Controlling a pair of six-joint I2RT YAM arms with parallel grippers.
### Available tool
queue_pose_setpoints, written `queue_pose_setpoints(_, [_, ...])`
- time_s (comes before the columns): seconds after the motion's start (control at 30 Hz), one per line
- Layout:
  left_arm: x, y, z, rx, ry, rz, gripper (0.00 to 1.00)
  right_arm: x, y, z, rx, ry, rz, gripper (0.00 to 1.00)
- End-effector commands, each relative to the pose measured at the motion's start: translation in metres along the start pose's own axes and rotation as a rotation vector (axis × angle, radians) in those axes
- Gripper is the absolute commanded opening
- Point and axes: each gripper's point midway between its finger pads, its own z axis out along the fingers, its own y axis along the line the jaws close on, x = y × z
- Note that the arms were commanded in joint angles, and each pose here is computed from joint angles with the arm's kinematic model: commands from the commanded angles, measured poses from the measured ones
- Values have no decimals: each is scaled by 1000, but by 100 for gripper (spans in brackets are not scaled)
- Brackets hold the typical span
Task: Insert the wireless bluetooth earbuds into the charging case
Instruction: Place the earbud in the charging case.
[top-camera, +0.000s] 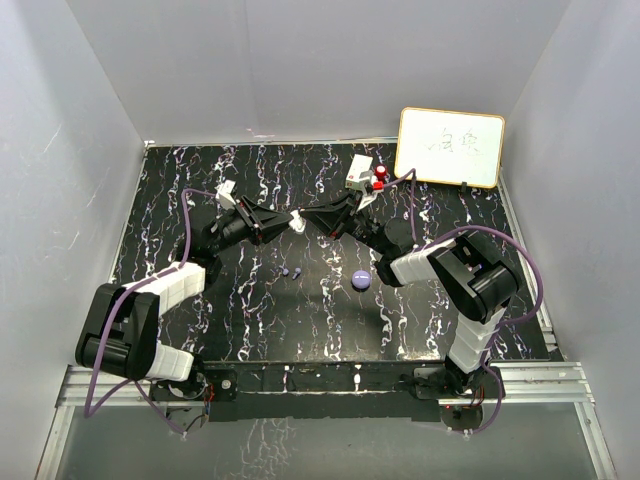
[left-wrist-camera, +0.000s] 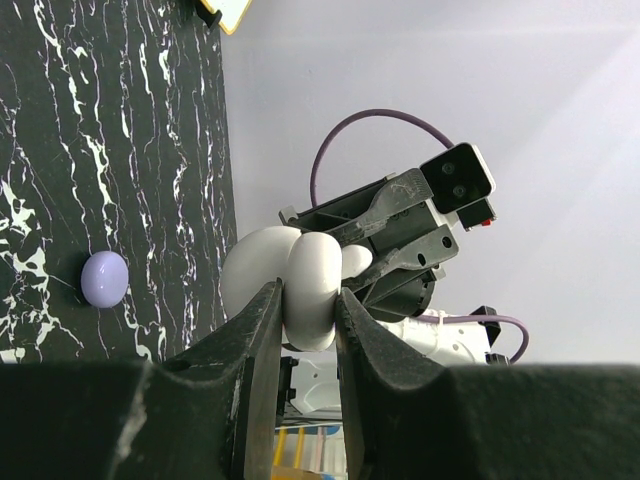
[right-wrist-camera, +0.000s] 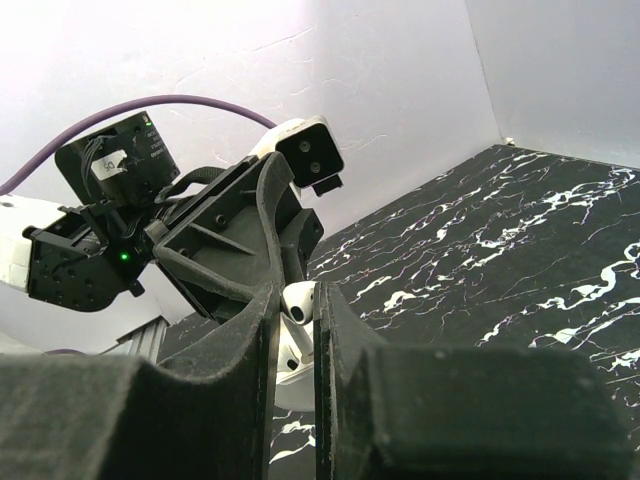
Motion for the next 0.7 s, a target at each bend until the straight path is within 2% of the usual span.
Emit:
queue_pose_setpoints(0.0, [7,-23,-4,63,21,58,0,-72,53,6,-206,-271,-191,0])
queue_pose_setpoints(0.67, [5,-31,-4,75,8,70,0,-67,50,-1,-181,-261,-193,0])
